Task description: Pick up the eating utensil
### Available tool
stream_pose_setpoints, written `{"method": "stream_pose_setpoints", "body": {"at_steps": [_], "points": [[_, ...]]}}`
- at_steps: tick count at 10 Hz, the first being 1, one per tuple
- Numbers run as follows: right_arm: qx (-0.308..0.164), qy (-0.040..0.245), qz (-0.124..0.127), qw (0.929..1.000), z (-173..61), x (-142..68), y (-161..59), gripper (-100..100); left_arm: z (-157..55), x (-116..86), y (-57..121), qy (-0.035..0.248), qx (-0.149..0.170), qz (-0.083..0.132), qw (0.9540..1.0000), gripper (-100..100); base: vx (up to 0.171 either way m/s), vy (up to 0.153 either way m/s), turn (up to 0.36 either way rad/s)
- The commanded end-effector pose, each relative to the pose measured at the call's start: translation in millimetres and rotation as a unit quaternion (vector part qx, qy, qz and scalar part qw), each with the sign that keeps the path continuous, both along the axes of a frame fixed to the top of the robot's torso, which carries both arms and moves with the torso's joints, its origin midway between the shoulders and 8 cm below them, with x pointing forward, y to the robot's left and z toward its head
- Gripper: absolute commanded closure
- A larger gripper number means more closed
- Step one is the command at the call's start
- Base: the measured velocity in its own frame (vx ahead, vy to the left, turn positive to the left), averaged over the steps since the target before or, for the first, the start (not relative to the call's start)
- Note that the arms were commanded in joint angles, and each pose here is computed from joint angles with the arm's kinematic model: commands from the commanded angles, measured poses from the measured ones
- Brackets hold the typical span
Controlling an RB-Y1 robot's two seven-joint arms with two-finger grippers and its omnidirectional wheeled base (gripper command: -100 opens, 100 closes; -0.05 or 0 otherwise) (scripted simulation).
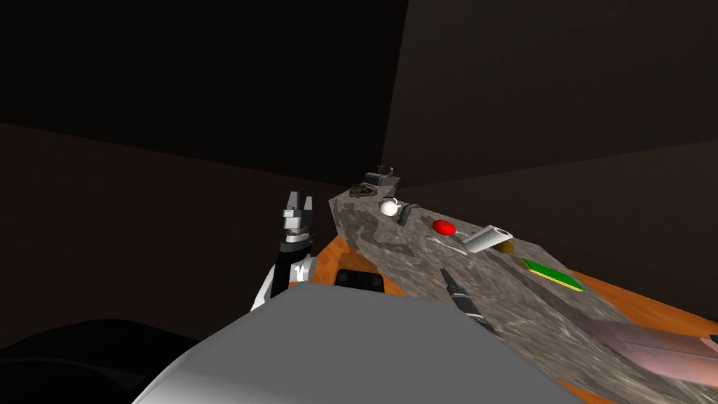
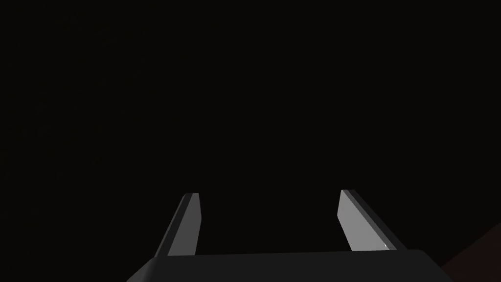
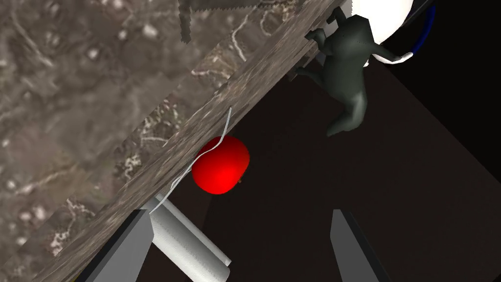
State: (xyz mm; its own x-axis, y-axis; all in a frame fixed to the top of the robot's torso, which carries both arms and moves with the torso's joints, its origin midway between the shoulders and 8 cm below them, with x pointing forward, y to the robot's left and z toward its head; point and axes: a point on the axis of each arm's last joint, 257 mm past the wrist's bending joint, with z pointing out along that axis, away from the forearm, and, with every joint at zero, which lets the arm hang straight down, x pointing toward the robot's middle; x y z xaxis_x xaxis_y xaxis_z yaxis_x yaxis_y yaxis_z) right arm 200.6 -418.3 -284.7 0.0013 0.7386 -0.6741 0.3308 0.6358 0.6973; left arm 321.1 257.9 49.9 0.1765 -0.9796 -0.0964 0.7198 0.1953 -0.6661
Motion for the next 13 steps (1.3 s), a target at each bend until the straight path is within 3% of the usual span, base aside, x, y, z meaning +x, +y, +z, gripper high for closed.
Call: {"method": "stream_pose_setpoints", "body": {"at_steps": [1,2,3,4,5,6,7,8,9,10,11,13], "points": [[-0.007,0.026,-0.005,0.9996,-13,-21,-4,-100,0,0,0.0,0.0,0.0,0.0,1.0,0,0.015,0.097,0.127],[-0.023,0.064,-0.008,0.9977,-27,-44,-13,-100,0,0,0.0,0.0,0.0,0.0,1.0,0,0.011,0.111,0.275],[-0.023,0.069,-0.01,0.9973,-28,-49,-14,-100,0,0,0.0,0.0,0.0,0.0,1.0,0,0.026,0.073,0.095],[-0.038,0.106,-0.011,0.9935,-40,-73,-22,-100,0,0,0.0,0.0,0.0,0.0,1.0,0,0.044,0.074,0.253],[-0.038,0.112,-0.013,0.9929,-41,-78,-23,-100,0,0,0.0,0.0,0.0,0.0,1.0,0,0.026,0.055,0.106],[-0.053,0.148,-0.012,0.9875,-50,-101,-31,-100,0,0,0.1,0.0,0.0,0.0,1.0,0,0.025,0.067,0.228],[-0.053,0.154,-0.014,0.9865,-52,-107,-32,-100,0,0,0.0,0.0,0.0,0.0,1.0,0,0.024,0.059,0.125],[-0.068,0.19,-0.011,0.9793,-59,-132,-40,-100,0,0,0.1,0.0,0.0,0.0,1.0,0,0.034,0.07,0.225],[-0.068,0.196,-0.013,0.9782,-60,-137,-40,-100,0,0,0.0,0.0,0.0,0.0,1.0,0,0.026,0.048,0.133],[-0.083,0.231,-0.009,0.9694,-65,-161,-47,-100,0,0,0.1,0.0,0.0,0.0,1.0,0,0.024,0.051,0.302],[-0.082,0.236,-0.01,0.9681,-66,-167,-48,-100,0,0,0.0,0.0,0.0,0.0,1.0,0,0.023,0.029,0.13],[-0.109,0.307,0.003,0.9453,-71,-217,-62,-100,0,0,0.0,0.0,0.0,0.0,1.0,0,0.039,0.025,0.337]]}}
